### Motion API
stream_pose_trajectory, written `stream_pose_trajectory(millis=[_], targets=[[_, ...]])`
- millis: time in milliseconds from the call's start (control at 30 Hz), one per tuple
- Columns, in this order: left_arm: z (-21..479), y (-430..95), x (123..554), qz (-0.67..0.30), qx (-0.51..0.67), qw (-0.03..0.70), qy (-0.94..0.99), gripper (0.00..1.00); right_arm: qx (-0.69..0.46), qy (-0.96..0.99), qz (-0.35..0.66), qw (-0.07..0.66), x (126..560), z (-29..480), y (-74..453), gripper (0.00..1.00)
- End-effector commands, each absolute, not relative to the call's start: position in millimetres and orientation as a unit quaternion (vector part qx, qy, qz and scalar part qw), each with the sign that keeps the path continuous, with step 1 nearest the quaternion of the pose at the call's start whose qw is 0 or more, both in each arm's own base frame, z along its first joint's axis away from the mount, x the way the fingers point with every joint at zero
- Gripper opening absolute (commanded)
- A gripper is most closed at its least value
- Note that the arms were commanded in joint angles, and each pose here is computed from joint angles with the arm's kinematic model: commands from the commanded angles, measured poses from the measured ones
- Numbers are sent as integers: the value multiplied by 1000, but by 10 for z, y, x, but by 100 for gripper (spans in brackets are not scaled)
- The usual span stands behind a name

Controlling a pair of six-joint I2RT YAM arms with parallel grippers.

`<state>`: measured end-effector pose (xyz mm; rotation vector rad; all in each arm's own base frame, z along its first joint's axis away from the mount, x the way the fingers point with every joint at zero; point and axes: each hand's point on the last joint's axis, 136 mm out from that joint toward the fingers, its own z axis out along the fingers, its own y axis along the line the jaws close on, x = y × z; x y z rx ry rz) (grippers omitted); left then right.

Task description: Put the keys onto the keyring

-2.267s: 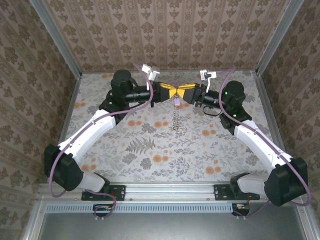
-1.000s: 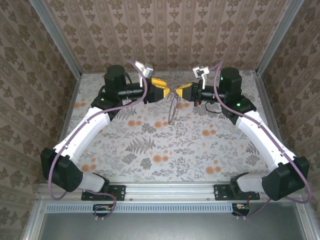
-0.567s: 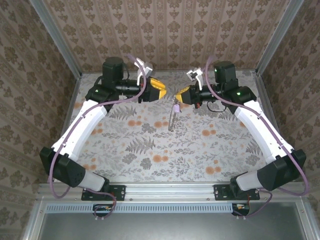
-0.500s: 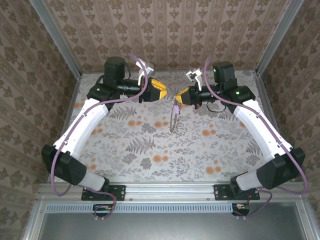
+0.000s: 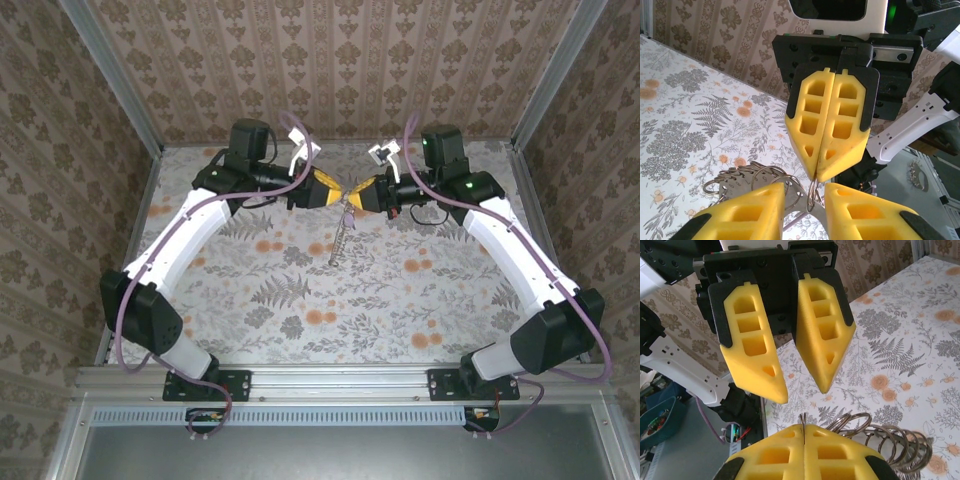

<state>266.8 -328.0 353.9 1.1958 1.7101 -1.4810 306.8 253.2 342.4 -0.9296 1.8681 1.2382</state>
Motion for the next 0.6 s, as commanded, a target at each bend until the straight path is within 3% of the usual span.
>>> stream_pose_trajectory(millis=[0,567], targets=[[3647,-3331,2600,-562,469,290,616,27,-366,705,494,354,3045,3490,2554,0],[3531,-3385,2526,-568,472,271,617,20,-362,709,487,360,3071,3459,2545,0]])
